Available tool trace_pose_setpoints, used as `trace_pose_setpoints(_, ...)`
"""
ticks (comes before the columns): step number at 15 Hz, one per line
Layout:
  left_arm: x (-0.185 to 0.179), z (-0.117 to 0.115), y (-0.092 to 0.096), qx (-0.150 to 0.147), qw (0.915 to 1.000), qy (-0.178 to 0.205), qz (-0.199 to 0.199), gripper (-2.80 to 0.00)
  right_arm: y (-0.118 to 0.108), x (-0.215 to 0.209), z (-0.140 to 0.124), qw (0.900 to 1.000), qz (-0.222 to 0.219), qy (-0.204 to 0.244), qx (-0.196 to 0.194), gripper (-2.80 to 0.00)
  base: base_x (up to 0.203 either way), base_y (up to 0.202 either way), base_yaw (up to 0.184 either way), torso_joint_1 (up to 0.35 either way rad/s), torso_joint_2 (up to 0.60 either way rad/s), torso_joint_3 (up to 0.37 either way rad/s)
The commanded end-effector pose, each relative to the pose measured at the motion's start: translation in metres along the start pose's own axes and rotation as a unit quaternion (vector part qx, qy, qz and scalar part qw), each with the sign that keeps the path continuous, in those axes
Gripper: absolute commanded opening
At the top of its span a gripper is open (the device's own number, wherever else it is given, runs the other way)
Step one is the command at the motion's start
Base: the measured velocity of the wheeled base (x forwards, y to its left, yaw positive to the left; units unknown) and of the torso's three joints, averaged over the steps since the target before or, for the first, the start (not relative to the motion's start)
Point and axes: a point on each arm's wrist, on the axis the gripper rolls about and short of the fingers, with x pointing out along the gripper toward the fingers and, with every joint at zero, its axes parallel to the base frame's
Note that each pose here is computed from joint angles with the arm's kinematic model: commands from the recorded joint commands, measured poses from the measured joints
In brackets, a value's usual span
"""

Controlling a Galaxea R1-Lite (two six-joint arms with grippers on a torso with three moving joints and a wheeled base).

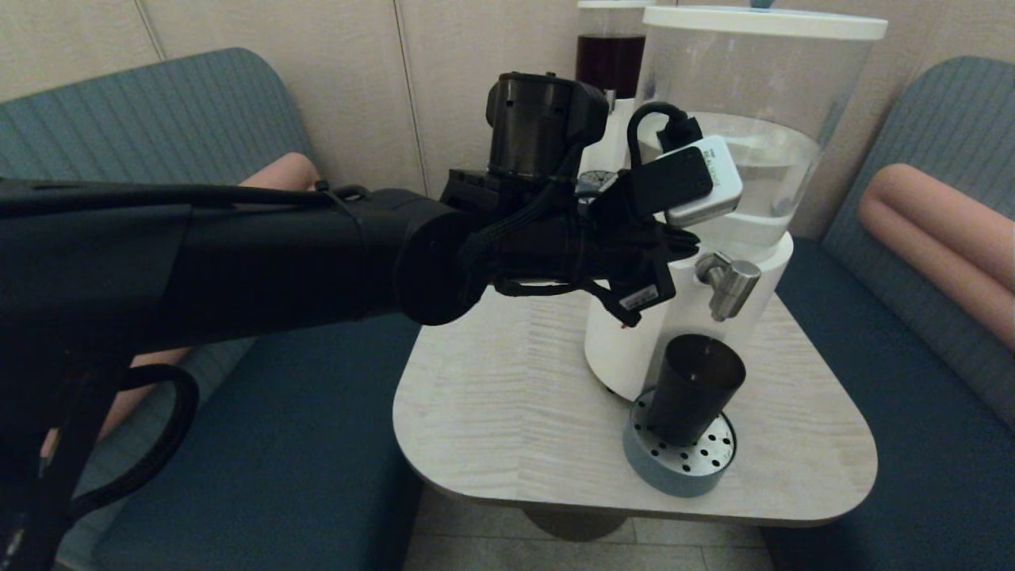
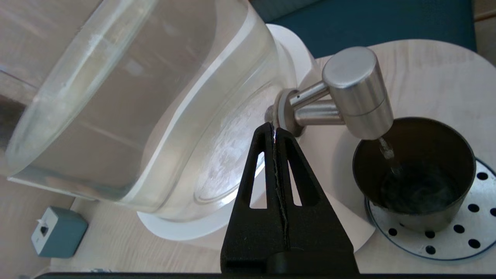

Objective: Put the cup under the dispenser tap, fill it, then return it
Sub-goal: Turn off the faucet

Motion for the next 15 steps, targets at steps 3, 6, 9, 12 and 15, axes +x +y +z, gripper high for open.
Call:
trace_pose_setpoints(3,0.004,0.002,-0.005,-0.002,1.0000,-0.004,-0.008,-2.80,0.000,0.001,-0.004,1.000,0.001,0.006,0.000,-2.80,0.000,0.000,0.000,0.000,0.00,0.000)
trace_pose_setpoints(6,0.005,0.005,-0.008,-0.012,0.9998,-0.009,-0.015,-2.80,0.000,0.001,-0.004,1.000,0.001,0.007,0.000,-2.80,0.000,0.000,0.000,0.000,0.00,0.000)
trace_pose_setpoints(9,0.008,0.004,-0.010,-0.013,0.9997,-0.008,-0.018,-2.80,0.000,0.001,-0.004,1.000,0.001,0.007,0.000,-2.80,0.000,0.000,0.000,0.000,0.00,0.000)
trace_pose_setpoints(12,0.010,0.006,-0.011,-0.012,0.9997,-0.011,-0.018,-2.80,0.000,0.001,-0.004,1.000,0.001,0.007,0.000,-2.80,0.000,0.000,0.000,0.000,0.00,0.000)
trace_pose_setpoints(15,0.015,0.007,-0.008,-0.009,0.9997,-0.017,-0.013,-2.80,0.000,0.001,-0.004,1.000,0.001,0.007,0.000,-2.80,0.000,0.000,0.000,0.000,0.00,0.000)
